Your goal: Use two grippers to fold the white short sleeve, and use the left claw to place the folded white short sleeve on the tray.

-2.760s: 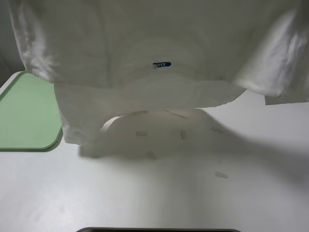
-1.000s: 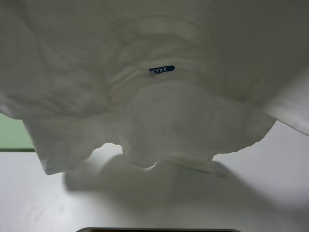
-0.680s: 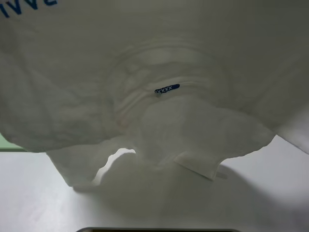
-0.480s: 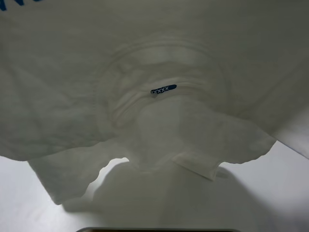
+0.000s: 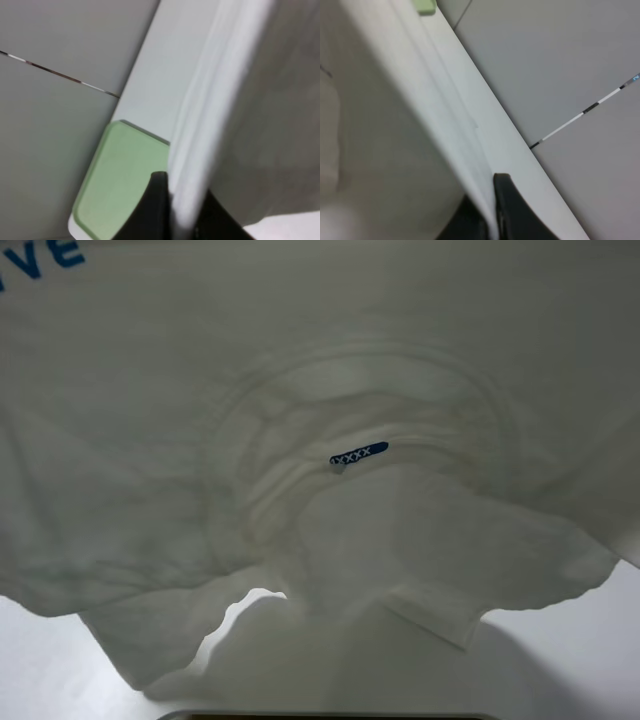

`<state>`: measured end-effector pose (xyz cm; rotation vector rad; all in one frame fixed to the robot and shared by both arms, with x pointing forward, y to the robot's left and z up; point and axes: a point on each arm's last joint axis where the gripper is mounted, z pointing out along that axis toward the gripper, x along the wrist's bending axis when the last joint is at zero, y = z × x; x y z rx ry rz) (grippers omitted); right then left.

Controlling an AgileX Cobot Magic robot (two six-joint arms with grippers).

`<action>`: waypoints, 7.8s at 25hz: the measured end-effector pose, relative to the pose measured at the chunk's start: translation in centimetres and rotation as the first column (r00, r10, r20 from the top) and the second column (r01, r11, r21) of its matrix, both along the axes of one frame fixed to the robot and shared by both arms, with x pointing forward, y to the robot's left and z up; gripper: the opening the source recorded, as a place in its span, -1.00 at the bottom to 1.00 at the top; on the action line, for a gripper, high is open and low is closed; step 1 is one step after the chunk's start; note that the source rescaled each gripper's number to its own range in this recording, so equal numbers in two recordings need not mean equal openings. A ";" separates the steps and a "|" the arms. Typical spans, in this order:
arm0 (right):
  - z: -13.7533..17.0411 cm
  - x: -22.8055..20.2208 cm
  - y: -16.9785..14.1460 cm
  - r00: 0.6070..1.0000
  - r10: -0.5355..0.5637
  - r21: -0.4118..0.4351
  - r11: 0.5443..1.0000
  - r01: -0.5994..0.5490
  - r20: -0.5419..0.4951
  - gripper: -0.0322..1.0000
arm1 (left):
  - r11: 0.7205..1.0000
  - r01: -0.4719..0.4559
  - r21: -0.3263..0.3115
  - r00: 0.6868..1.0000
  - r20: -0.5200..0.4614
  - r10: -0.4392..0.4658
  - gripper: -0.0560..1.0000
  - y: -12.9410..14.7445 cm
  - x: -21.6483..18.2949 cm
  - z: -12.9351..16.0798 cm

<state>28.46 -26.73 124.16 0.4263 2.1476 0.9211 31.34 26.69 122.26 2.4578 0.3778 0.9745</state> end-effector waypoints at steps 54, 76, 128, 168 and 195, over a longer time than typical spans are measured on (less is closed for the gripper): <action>-22.3 28.1 2.8 0.827 -0.379 -0.479 0.864 0.156 -0.415 -0.94 | 0.946 0.025 0.322 0.918 -0.381 0.106 -0.89 -6.7 22.1 -25.5; -28.5 23.6 2.3 0.715 -0.383 -0.489 0.870 0.066 -0.584 -0.76 | 0.965 -0.180 0.190 0.750 -0.608 0.260 0.25 -7.3 20.2 -26.2; -26.5 24.8 3.3 0.174 -0.631 -0.393 0.650 0.651 -0.756 1.00 | 0.782 -0.581 -0.225 0.773 -0.453 0.444 0.98 -2.4 8.0 -7.6; -31.3 22.2 2.7 0.154 -0.641 -0.450 0.669 0.591 -0.752 1.00 | 0.724 -0.664 -0.186 0.715 -0.443 0.541 0.97 -0.4 5.1 -6.8; -22.8 19.3 2.1 0.401 -0.584 -0.178 0.694 0.697 -0.706 1.00 | 0.662 -0.629 -0.408 0.777 -0.350 0.524 0.97 3.3 -4.8 -8.5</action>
